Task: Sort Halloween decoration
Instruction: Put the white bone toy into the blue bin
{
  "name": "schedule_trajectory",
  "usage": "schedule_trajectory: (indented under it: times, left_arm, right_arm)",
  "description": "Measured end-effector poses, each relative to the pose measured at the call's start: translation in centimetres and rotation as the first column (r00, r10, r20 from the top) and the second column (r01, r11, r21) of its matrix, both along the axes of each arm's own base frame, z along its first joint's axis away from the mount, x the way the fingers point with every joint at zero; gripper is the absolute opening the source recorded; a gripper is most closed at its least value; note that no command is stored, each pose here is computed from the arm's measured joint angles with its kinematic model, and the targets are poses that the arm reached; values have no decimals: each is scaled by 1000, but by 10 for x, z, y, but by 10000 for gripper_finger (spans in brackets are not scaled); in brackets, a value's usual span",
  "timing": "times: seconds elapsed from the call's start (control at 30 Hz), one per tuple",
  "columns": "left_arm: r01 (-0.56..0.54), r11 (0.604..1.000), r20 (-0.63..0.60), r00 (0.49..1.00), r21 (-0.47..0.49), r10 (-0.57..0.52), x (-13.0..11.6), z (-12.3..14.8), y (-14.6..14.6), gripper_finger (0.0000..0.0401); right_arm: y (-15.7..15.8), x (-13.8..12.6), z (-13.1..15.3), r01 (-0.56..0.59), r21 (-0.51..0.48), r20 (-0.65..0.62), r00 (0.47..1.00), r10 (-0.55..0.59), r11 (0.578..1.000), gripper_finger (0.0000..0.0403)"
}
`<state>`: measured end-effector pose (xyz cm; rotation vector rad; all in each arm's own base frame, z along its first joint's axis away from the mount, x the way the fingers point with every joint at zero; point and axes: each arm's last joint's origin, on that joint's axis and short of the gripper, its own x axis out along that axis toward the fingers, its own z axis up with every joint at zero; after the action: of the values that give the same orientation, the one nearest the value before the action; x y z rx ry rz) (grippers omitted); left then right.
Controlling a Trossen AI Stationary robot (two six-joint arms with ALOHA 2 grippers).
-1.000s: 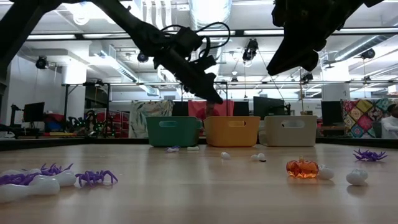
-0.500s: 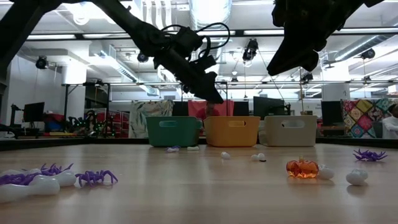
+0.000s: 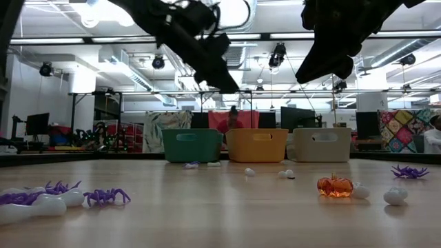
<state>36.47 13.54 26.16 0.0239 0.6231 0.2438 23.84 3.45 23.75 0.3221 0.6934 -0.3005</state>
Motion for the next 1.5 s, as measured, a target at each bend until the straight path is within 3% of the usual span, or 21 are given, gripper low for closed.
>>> schedule_trajectory:
  times: [0.2,0.3,0.47,0.63,0.9,1.3,1.5]
  left_arm:
    - [91,988,78,994,-125,-82,-27,-2,-64,81]
    - [162,972,190,973,-169,-129,-39,-4,-100,78]
    - [295,945,440,874,-141,-207,-56,-2,-155,77]
    - [311,943,481,848,-115,-222,-76,-8,-189,77]
    - [227,967,459,876,-119,-149,-95,-17,-199,77]
    - [199,969,419,900,-147,-121,-104,-31,-196,77]
    - [187,967,392,914,-176,-105,-105,-35,-196,77]
  right_arm:
    - [0,8,-11,19,-58,-27,999,-21,998,68]
    - [1,16,-21,-10,-97,-53,999,5,995,68]
    - [5,41,-35,-70,-163,9,997,73,984,68]
    - [10,65,-37,-130,-214,34,990,140,968,68]
    - [15,88,-31,-182,-238,-6,982,186,954,68]
    - [23,98,-44,-375,-110,-58,927,370,921,68]
    - [25,99,-55,-391,-47,-88,918,386,919,68]
